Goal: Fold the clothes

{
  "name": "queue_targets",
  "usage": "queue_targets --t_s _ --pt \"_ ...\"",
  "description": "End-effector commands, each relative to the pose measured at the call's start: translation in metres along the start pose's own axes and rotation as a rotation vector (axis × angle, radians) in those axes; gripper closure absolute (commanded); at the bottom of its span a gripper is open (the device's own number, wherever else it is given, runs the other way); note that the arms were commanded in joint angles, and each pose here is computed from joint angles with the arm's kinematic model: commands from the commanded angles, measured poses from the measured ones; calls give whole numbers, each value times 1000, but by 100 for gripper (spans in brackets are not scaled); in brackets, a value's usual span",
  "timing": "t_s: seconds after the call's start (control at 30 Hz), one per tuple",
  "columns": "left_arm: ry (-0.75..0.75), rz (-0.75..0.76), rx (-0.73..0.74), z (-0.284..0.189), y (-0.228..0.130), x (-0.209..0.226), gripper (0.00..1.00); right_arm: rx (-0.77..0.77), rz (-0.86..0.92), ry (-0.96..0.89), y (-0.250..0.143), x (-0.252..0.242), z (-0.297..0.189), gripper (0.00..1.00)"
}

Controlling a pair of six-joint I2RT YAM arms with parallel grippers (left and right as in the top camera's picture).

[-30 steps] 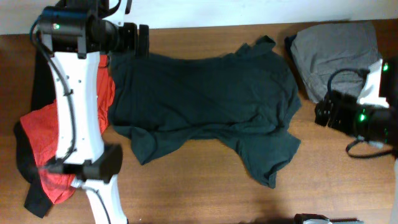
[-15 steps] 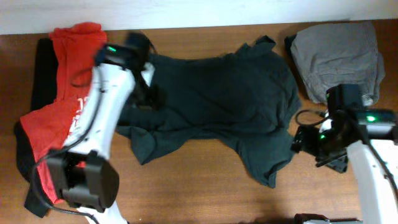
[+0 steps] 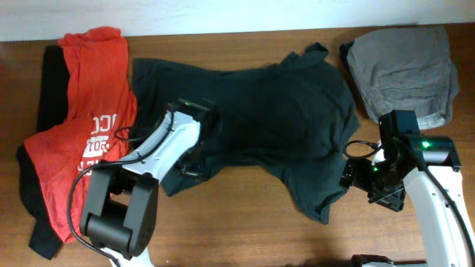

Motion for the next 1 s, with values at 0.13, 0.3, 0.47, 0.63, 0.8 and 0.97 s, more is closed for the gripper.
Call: queue_targets --t_s 0.13,0.3,0.47,0.63,0.8,0.97 --pt "103 -90 -31 39 -12 2 21 -22 -5 12 2 3 0 12" --pt "108 -108 -94 44 -2 1 31 -30 -5 15 3 3 0 12" --pt "122 -108 -107 43 1 3 32 -30 -6 16 3 3 0 12" --pt "110 -114 -129 22 11 4 32 -44 -7 22 6 5 0 12" --pt "93 -126 -162 -2 23 5 32 -48 -7 23 7 5 0 12" --pt "93 -104 -163 -1 23 5 33 -53 -8 24 8 5 0 12"
Point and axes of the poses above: each gripper's point midway between its finger pads, its own z axis out along the fingers, its own x axis along the line the jaws close on, y = z × x, the point moved 4 cm from there along -z, back along the fingers, and after that the axes turned 2 degrees about -z, right-handed, at the moved point
